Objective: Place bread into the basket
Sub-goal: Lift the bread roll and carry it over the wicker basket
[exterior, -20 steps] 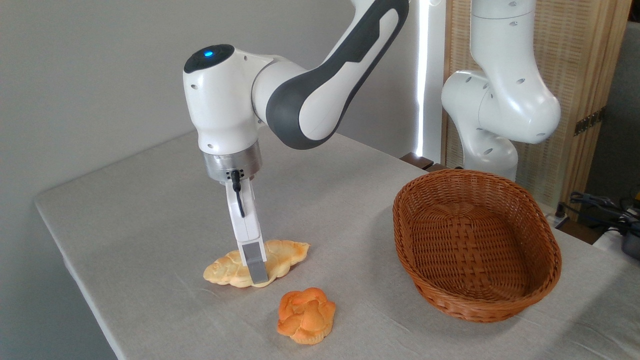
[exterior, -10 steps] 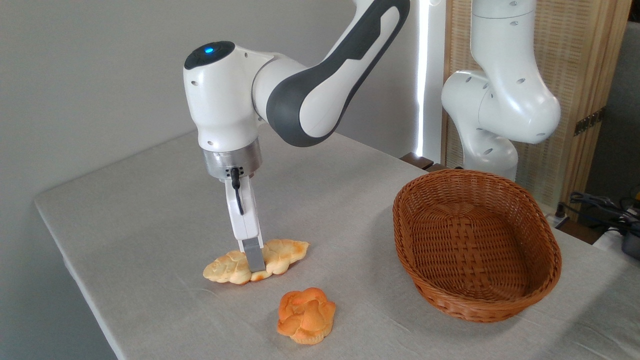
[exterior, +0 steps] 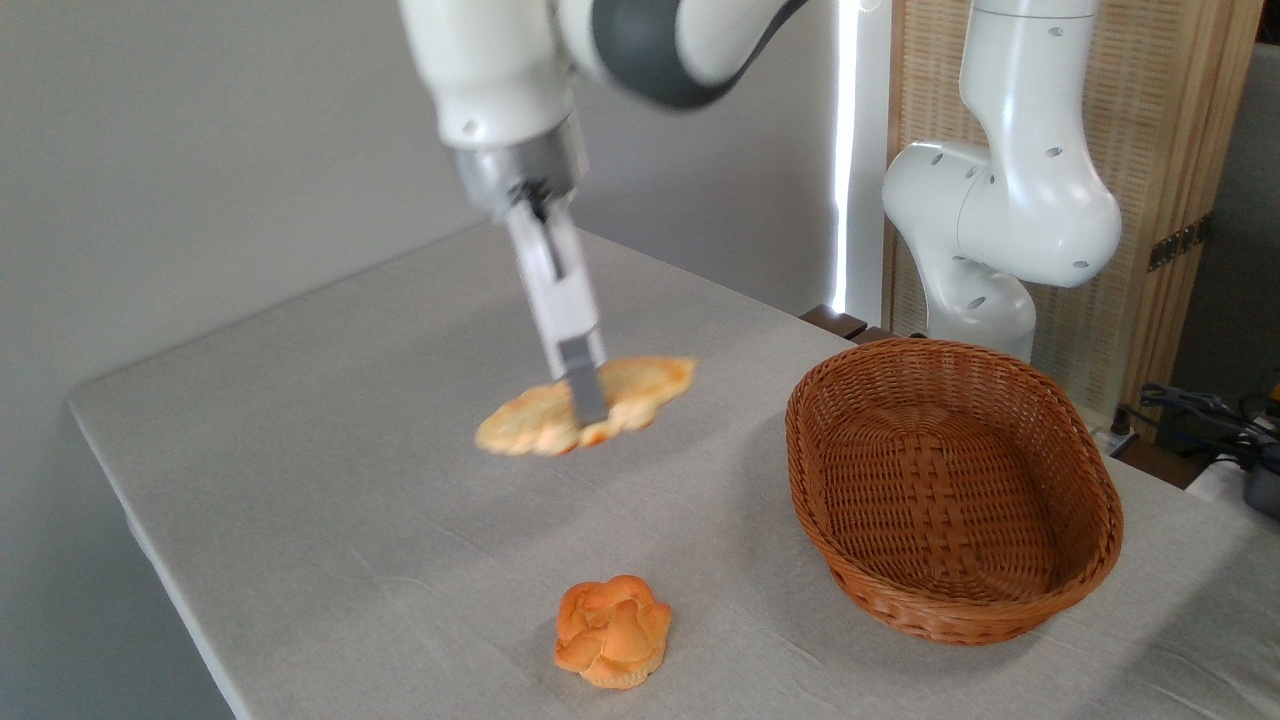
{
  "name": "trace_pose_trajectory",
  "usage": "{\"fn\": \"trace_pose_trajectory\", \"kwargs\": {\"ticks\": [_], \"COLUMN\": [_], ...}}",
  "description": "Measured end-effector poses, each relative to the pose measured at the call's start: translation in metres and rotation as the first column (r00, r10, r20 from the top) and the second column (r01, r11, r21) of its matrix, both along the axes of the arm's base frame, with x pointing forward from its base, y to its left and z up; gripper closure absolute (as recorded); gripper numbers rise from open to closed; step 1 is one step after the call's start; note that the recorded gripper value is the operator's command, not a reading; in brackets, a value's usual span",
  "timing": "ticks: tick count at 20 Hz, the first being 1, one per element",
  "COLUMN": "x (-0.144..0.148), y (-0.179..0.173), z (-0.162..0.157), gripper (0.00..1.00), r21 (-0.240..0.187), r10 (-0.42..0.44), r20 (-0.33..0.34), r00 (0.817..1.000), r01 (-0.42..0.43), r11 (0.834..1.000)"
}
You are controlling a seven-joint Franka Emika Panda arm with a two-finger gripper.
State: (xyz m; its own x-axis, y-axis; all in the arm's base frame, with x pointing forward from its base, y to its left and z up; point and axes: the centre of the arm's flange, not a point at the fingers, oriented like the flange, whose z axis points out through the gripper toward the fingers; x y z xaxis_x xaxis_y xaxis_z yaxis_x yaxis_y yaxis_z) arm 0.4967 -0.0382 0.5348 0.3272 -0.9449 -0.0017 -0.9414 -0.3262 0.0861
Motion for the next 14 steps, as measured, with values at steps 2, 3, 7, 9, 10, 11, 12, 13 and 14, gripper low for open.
{"fn": "trace_pose_trajectory", "kwargs": {"ticks": [2,3,7,9,10,11,12,13,14], "x": [-0.030,-0.045,-0.110,-0.133,-0.140,-0.144,-0.146,-0.147,-0.147], "y": [0.033,0.051,0.106,0.114,0.116,0.117,0.117,0.116,0.114], "z": [0.028,0.039,0.052,0.042,0.035,0.026,0.019,0.012,0.008], "gripper": [0.73,0.70,0.32,0.11,0.07,0.04,0.03,0.03,0.02], "r21": [0.028,0.034,0.016,0.016,0.013,0.006,0.000,-0.004,-0.007], "r10": [-0.049,-0.067,-0.146,-0.170,-0.174,-0.175,-0.176,-0.180,-0.186], "r20": [-0.035,-0.045,-0.087,-0.127,-0.142,-0.157,-0.172,-0.185,-0.195], "r00": [0.998,0.997,0.985,0.977,0.974,0.972,0.969,0.966,0.963], "r01": [0.050,0.069,0.148,0.174,0.177,0.178,0.179,0.182,0.188], "r11": [0.998,0.997,0.989,0.985,0.984,0.984,0.984,0.983,0.982]}}
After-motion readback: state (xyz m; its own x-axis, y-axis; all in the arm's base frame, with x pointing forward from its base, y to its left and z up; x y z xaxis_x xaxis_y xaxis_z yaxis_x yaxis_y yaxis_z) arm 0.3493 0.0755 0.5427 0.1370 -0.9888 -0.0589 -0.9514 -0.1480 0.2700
